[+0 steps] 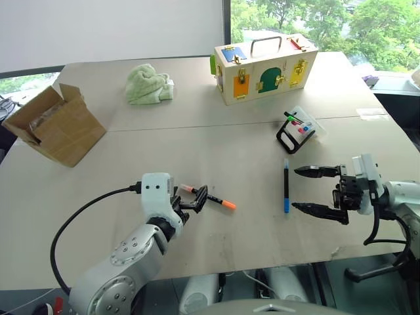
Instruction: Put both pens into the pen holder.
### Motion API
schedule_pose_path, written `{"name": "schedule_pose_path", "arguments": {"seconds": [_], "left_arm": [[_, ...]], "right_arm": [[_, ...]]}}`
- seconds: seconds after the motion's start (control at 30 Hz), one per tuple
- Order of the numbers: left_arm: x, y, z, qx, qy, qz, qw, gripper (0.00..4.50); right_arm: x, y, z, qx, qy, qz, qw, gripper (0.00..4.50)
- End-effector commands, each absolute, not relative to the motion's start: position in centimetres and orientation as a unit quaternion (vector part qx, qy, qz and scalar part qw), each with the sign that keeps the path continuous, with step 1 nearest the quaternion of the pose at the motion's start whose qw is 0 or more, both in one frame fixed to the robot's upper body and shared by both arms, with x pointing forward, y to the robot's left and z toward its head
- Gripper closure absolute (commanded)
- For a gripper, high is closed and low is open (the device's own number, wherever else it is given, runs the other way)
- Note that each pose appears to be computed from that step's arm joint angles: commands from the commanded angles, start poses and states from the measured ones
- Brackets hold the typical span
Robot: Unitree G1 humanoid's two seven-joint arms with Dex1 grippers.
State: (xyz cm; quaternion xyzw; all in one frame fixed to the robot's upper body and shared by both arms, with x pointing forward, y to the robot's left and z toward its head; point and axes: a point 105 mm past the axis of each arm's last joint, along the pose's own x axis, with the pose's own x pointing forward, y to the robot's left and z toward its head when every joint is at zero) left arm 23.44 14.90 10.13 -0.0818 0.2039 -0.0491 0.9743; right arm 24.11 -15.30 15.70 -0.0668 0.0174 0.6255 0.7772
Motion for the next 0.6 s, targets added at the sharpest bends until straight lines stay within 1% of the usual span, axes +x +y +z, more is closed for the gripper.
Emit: {"name": "schedule_pose_path", "arguments": {"seconds": [0.03, 0.17, 0.27, 0.4, 0.6], "left_arm": [[23.2, 15.4, 9.2, -0.071, 0.237, -0.004, 0.969, 0.0], [23.9, 15.2, 8.8, -0.061, 0.252, 0.025, 0.966, 0.0], [24.4, 14.1, 8.3, -0.067, 0.267, 0.013, 0.961, 0.0], [24.6, 13.3, 8.0, -0.057, 0.279, -0.004, 0.959, 0.0], [25.1, 13.2, 7.0, -0.03, 0.327, -0.003, 0.944, 0.0]], "right_arm": [[23.9, -14.8, 17.1, -0.078, -0.004, 0.632, 0.771, 0.04], [23.5, -14.2, 16.8, -0.062, 0.005, 0.642, 0.764, 0.04], [23.0, -13.9, 16.0, -0.062, 0.02, 0.654, 0.754, 0.04], [23.4, -13.9, 16.4, -0.063, 0.013, 0.65, 0.757, 0.04], [23.3, -14.0, 16.3, -0.064, 0.012, 0.647, 0.76, 0.04]]}}
